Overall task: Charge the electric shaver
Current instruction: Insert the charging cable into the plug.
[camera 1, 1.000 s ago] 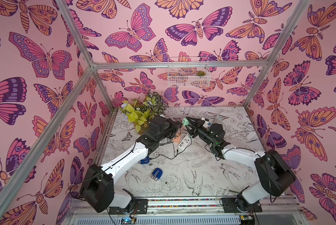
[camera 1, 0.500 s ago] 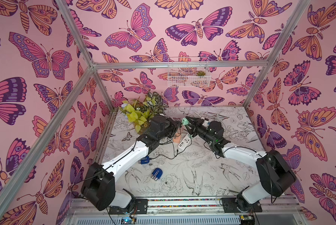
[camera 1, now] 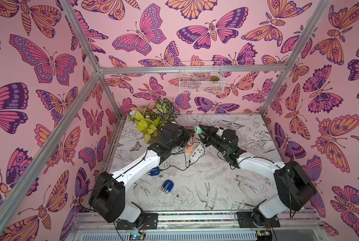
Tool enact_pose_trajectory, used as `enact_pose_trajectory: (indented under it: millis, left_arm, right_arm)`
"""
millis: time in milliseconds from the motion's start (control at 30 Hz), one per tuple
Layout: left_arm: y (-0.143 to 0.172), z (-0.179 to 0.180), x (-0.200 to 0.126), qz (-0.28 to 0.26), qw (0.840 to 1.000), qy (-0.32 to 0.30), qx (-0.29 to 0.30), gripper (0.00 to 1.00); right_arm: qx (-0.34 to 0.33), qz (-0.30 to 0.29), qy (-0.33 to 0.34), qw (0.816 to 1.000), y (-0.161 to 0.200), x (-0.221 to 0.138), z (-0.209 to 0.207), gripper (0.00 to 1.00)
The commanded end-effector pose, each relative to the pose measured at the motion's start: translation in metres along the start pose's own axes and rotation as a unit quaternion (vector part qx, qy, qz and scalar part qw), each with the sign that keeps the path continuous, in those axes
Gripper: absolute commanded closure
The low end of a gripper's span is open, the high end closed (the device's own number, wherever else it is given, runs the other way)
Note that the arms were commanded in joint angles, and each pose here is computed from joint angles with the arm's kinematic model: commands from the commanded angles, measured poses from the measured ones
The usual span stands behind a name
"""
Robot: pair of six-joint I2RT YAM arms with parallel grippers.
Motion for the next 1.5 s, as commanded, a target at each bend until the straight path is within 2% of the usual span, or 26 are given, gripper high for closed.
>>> enact_pose_trajectory:
  millis: [0, 133, 267, 467, 700, 867, 933, 1067, 1233, 1333, 1467]
  left_arm:
    - [0.030, 0.024, 0.006, 0.060, 0.998, -0.033, 0.011, 1.00]
    - [0.031, 0.025, 0.004, 0.069, 0.996, -0.051, 0.015, 1.00]
    - [0.029, 0.023, 0.004, 0.065, 0.996, -0.055, 0.024, 1.00]
    - [0.025, 0.018, 0.013, 0.053, 0.998, -0.028, 0.026, 1.00]
    - [0.027, 0.017, 0.021, 0.063, 0.997, -0.013, 0.034, 1.00]
    - [0.032, 0.027, 0.018, 0.083, 0.996, -0.036, 0.022, 1.00]
    - [0.033, 0.027, 0.017, 0.085, 0.996, -0.036, 0.011, 1.00]
    - [0.037, 0.024, 0.024, 0.104, 0.994, -0.034, -0.025, 1.00]
    - [0.035, 0.015, 0.029, 0.110, 0.993, -0.019, -0.038, 1.00]
    - [0.032, 0.012, 0.028, 0.111, 0.993, -0.016, -0.043, 1.00]
    - [0.027, 0.013, 0.026, 0.108, 0.994, -0.013, -0.034, 1.00]
  right_arm:
    - [-0.058, 0.136, -0.091, 0.985, 0.084, -0.016, 0.066, 1.00]
    - [-0.097, 0.153, -0.087, 0.980, 0.093, -0.015, 0.073, 1.00]
    - [-0.105, 0.161, -0.080, 0.978, 0.097, -0.016, 0.073, 1.00]
    - [-0.044, 0.163, -0.110, 0.979, 0.099, -0.013, 0.074, 1.00]
    - [0.003, 0.183, -0.100, 0.978, 0.113, -0.006, 0.071, 1.00]
    - [-0.057, 0.178, -0.054, 0.981, 0.119, -0.013, 0.065, 1.00]
    - [-0.074, 0.175, -0.061, 0.980, 0.120, -0.015, 0.071, 1.00]
    - [-0.106, 0.207, -0.066, 0.970, 0.131, -0.012, 0.074, 1.00]
    - [-0.100, 0.241, -0.083, 0.962, 0.139, -0.008, 0.077, 1.00]
    - [-0.107, 0.242, -0.070, 0.962, 0.140, -0.011, 0.072, 1.00]
    - [-0.086, 0.244, -0.095, 0.961, 0.136, -0.016, 0.076, 1.00]
Point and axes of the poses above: each gripper's point midway between its finger pads, its own x axis out along the fingers, its own z axis along the line the jaws close on, y = z × x, the point moved 1 cm from there along -x, back along the fingers, and after that the axes turned 10 degrees about x, right-handed, at the moved point
